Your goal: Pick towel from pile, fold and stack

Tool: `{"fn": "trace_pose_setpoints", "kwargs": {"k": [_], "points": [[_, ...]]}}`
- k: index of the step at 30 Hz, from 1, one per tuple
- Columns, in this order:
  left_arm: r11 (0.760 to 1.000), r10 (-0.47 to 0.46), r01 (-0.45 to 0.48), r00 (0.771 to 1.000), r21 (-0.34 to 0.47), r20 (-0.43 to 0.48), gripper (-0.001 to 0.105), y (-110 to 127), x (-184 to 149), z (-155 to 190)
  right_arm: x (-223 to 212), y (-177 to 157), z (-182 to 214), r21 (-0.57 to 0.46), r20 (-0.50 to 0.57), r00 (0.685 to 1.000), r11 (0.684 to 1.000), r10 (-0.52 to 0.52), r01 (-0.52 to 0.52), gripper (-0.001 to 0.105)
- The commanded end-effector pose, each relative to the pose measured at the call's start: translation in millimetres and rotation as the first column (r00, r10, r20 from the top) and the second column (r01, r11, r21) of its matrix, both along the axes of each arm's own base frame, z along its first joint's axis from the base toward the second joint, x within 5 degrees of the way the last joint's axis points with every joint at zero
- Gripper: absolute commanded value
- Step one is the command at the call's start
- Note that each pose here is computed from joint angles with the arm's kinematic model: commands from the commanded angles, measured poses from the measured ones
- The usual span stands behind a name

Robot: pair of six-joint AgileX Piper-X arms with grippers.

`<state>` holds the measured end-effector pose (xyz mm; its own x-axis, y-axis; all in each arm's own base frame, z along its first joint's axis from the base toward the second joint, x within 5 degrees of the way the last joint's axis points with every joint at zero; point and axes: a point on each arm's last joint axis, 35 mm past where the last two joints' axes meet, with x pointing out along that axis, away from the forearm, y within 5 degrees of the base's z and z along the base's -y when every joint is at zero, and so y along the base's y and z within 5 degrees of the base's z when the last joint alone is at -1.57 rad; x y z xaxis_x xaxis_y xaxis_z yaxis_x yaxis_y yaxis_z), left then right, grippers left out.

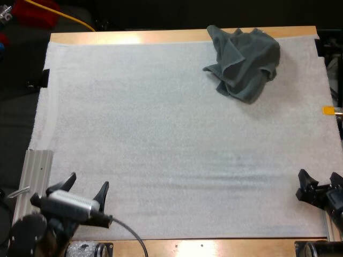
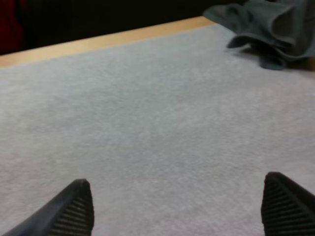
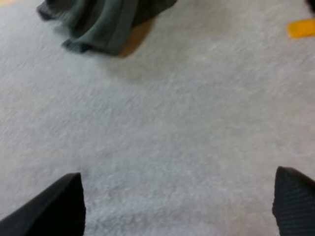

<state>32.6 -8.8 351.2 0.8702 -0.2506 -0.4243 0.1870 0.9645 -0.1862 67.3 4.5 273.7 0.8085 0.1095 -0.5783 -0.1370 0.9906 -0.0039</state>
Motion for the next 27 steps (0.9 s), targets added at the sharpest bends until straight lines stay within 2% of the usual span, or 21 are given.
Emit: {"fn": "trace_pose_setpoints", "kwargs": {"k": [1, 5, 13, 21, 24, 27], "points": [[1.0, -0.011, 0.011, 1.0, -0.018, 0.004, 0.068, -0.5, 3.8, 7.7, 3.2, 0.9, 6.9, 0.009, 0.004, 1.0, 1.0, 0.027, -0.027, 0.076], [0.997, -0.059, 0.057, 0.998, -0.044, -0.037, 0.068, -1.8, 22.6, 24.4, 21.4, 3.0, 20.4, 0.033, -0.026, 0.997, 0.997, 0.072, -0.071, 0.076], [0.984, -0.173, 0.172, 0.984, -0.047, -0.03, 0.068, -10.0, 46.4, 46.5, 57.4, 7.7, 48.4, 0.106, -0.019, 0.985, 0.98, 0.173, -0.17, 0.076], [0.956, -0.293, 0.291, 0.954, -0.05, -0.057, 0.068, -23.6, 62.9, 59.7, 93.8, 11.7, 72.2, 0.164, -0.012, 0.969, 0.957, 0.246, -0.241, 0.076], [0.933, -0.357, 0.353, 0.932, -0.072, -0.066, 0.068, -28.9, 66.0, 61.1, 109.2, 12.4, 78.3, 0.183, -0.012, 0.968, 0.952, 0.25, -0.244, 0.076], [0.925, -0.378, 0.372, 0.923, -0.076, -0.078, 0.068, -31.3, 67.5, 59.8, 121.9, 12.7, 81.9, 0.199, -0.023, 0.969, 0.951, 0.244, -0.235, 0.076]]}}
